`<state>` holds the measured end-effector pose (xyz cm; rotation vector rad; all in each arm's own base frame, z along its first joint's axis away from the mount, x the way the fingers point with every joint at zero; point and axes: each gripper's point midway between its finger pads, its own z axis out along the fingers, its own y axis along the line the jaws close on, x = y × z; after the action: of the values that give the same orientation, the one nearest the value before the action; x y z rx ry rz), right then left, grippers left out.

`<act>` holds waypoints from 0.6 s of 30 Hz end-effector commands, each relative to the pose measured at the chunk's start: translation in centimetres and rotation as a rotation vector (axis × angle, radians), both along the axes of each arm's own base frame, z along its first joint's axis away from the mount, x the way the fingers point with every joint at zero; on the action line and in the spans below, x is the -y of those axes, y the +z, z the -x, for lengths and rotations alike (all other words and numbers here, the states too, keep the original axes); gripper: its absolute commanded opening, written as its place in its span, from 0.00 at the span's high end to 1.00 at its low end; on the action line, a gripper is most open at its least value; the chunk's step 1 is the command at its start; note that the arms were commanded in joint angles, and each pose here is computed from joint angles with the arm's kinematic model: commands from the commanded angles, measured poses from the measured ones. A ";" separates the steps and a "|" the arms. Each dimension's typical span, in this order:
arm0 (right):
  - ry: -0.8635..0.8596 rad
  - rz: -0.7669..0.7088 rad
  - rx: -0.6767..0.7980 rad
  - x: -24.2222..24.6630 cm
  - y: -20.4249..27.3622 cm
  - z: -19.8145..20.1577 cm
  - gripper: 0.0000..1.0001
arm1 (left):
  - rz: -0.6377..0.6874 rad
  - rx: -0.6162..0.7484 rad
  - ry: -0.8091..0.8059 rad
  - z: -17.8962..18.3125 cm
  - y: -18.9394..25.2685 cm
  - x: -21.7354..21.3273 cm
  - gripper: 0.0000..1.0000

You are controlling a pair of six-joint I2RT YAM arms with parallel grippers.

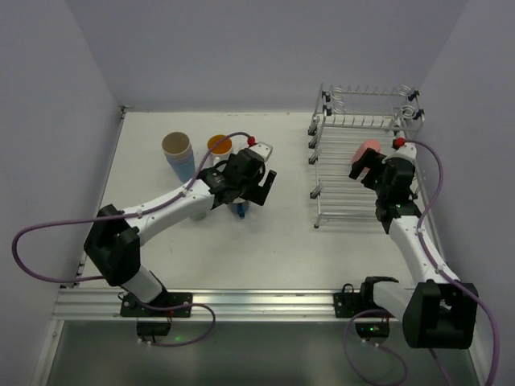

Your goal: Unload the cups from the dish rack

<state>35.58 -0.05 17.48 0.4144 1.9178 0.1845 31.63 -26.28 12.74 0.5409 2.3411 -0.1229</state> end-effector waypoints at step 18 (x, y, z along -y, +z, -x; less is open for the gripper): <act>-0.065 0.151 0.116 4.5 3.0 -10.9 0.16 | 0.502 0.364 -0.262 7.4 18.4 -1.2 0.00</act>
<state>44.69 -3.71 17.30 0.3808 1.8722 0.0504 24.69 -24.78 31.40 0.4991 1.8304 -0.6391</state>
